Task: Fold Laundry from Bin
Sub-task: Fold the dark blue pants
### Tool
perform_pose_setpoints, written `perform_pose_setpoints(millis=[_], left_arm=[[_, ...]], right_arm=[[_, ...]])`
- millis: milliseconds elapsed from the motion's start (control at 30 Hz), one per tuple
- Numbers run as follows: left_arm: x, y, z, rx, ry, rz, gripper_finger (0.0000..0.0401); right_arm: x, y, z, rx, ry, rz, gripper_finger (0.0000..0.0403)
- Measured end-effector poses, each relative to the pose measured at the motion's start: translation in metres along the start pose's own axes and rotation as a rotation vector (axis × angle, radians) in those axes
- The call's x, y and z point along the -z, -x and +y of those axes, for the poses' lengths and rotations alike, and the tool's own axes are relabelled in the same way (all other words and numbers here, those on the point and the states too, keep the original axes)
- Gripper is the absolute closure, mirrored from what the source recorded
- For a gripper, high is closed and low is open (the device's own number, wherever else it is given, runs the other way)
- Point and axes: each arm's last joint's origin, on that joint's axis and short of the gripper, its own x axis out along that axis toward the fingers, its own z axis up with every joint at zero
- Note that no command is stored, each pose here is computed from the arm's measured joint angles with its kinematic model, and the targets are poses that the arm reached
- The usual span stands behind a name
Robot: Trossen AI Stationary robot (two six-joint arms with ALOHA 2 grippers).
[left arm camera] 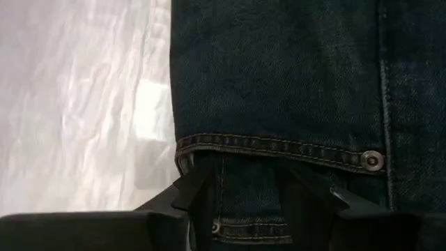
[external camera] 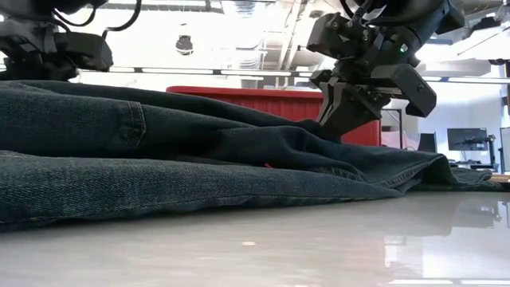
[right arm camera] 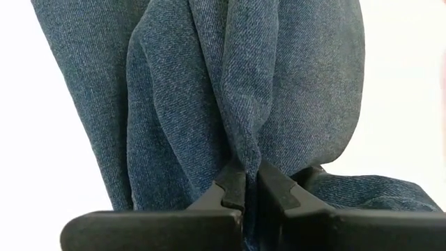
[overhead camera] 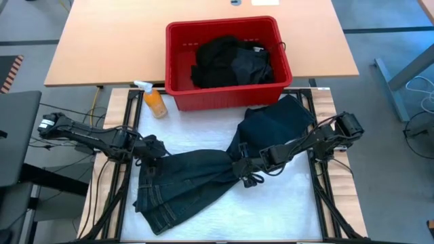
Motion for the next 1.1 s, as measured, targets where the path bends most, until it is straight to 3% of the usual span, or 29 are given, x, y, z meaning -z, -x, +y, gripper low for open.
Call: perform_pose_setpoints(millis=[233,433,667,967,1100], left_arm=[[-0.005,0.0,-0.001,-0.008,-0.01,-0.055,0.0177],[-0.005,0.002,0.004,-0.048,0.115,-0.044,0.0121],[0.0,0.005,0.012,-0.03,0.229,0.074,0.012],[0.011,-0.023,0.016,0.049,0.267,0.25,0.0123],[0.01,-0.025,0.016,0.026,0.24,0.254,0.016]], right_arm=[[0.0,0.0,0.0,0.0,-0.009,0.001,0.0369],[0.0,0.0,0.0,0.0,-0.009,0.002,0.0369],[0.0,0.0,0.0,0.0,-0.019,0.002,0.0369],[0.0,0.001,0.002,-0.005,-0.018,-0.002,0.0369],[0.0,0.001,0.002,-0.004,-0.012,0.0,0.0369]])
